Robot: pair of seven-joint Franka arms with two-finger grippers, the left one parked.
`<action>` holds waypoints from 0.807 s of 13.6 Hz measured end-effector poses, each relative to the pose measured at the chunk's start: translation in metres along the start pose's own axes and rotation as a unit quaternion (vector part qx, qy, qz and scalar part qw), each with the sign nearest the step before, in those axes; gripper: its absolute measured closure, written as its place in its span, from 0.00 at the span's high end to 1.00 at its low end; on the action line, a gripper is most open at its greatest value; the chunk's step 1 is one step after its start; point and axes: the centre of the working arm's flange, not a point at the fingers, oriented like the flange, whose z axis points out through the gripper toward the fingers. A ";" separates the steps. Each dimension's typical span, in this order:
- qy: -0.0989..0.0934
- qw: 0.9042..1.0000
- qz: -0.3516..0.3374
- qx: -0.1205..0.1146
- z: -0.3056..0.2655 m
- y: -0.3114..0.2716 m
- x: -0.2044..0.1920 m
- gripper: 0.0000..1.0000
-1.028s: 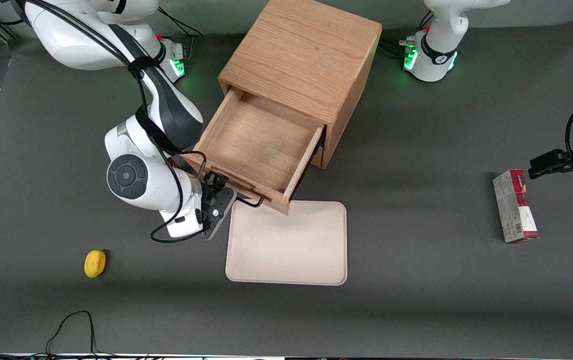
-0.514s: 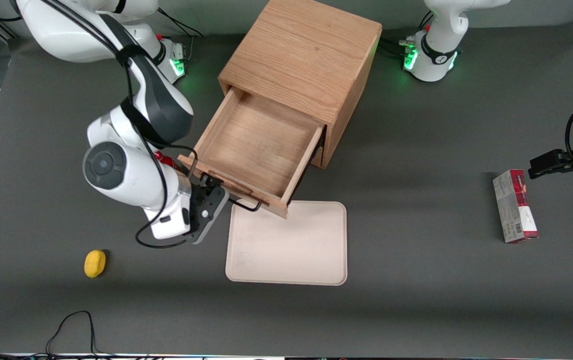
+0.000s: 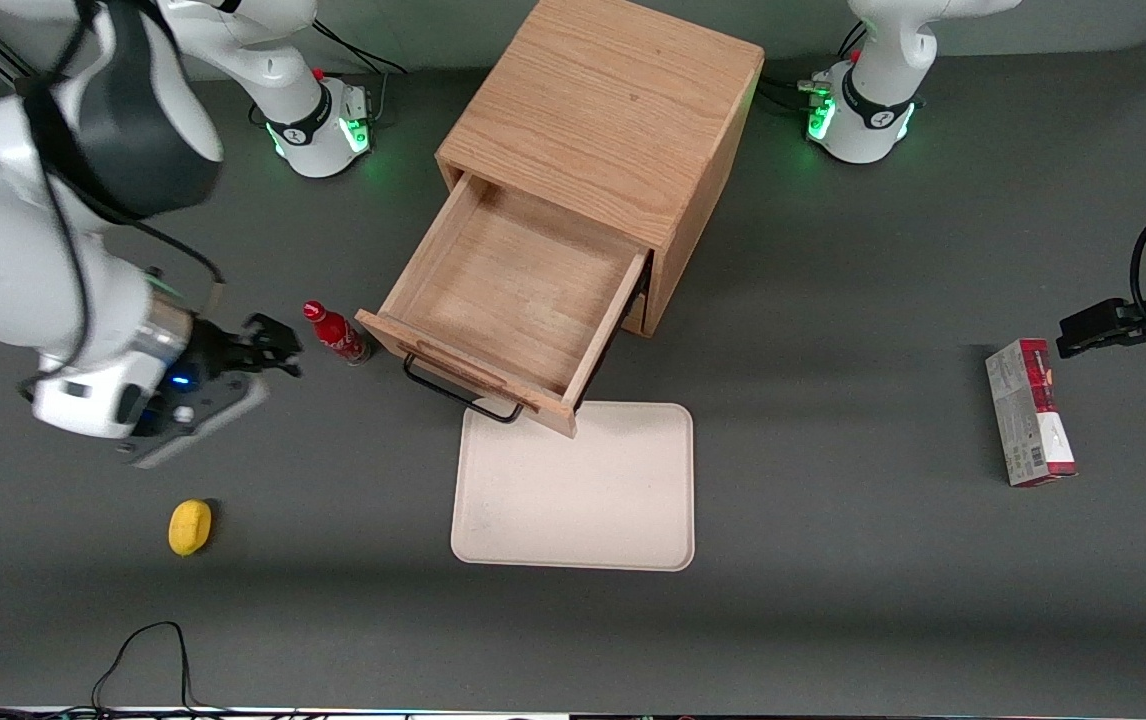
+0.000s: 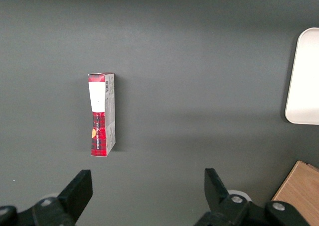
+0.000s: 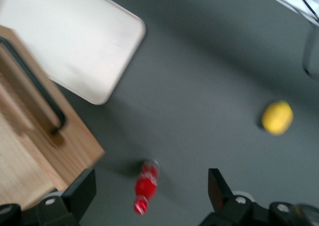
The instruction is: Open upper drawer
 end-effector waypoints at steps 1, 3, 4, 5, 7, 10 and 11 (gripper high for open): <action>-0.004 0.999 0.036 0.005 -0.003 0.019 -0.015 1.00; -0.010 0.995 0.098 0.020 -0.007 0.046 -0.048 1.00; -0.009 0.992 0.121 0.024 -0.013 0.050 -0.064 1.00; -0.007 0.990 0.139 0.026 -0.020 0.049 -0.078 1.00; -0.006 0.987 0.158 0.028 -0.032 0.045 -0.097 1.00; -0.023 0.979 0.198 0.031 -0.033 0.037 -0.104 1.00; -0.026 0.978 0.204 0.031 -0.032 0.034 -0.103 1.00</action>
